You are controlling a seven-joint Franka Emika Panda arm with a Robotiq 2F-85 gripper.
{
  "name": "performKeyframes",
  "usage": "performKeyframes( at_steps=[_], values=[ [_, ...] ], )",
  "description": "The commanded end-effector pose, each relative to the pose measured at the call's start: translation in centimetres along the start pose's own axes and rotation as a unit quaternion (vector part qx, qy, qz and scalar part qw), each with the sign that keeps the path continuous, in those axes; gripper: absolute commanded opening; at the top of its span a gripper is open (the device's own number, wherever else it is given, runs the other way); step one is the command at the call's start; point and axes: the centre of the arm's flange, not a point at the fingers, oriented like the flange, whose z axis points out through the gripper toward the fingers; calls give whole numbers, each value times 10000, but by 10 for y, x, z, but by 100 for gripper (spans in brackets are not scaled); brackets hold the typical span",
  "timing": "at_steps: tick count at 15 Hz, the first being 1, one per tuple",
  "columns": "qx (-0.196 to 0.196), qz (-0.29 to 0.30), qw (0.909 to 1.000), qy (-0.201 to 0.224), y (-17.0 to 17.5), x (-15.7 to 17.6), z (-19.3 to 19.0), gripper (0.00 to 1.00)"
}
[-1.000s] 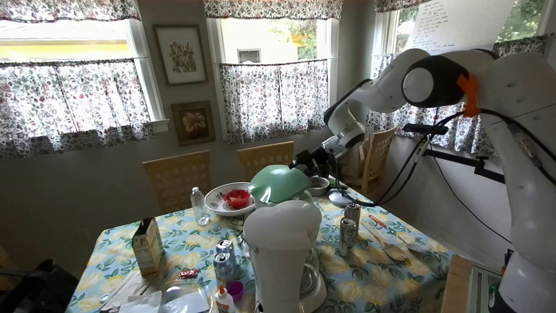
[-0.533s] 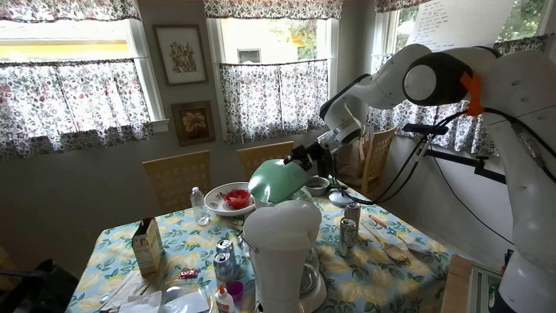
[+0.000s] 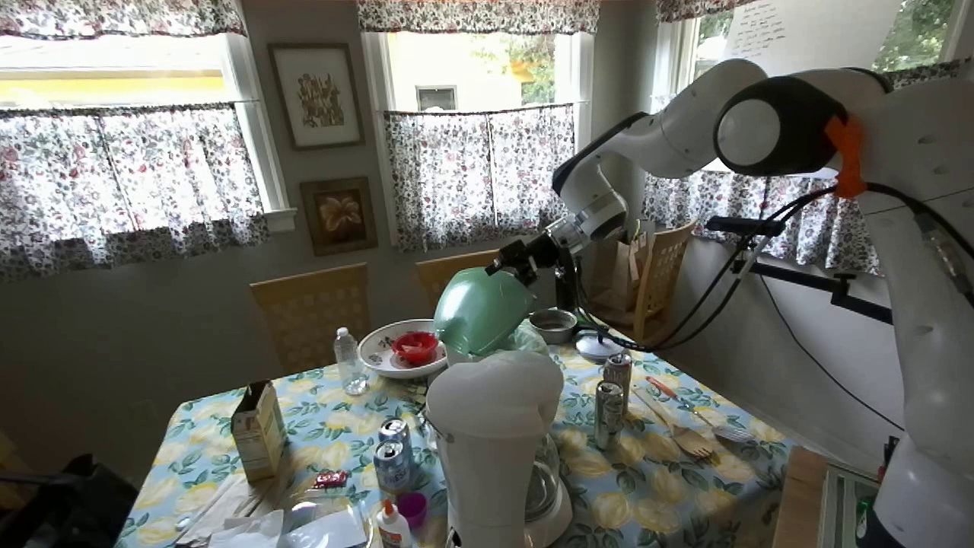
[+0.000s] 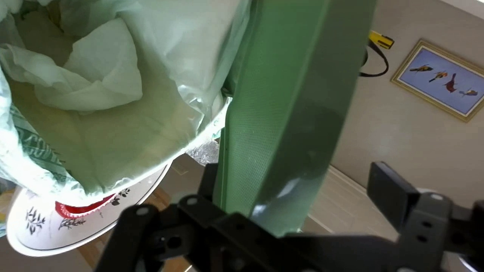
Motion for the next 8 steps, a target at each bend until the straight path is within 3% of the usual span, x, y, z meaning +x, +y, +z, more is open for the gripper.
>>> performKeyframes(
  at_steps=[1, 8],
  values=[
    [-249, 23, 9997, -19, -26, 10, -1, 100],
    [-377, 35, 9993, -65, -52, 24, 11, 100]
  ],
)
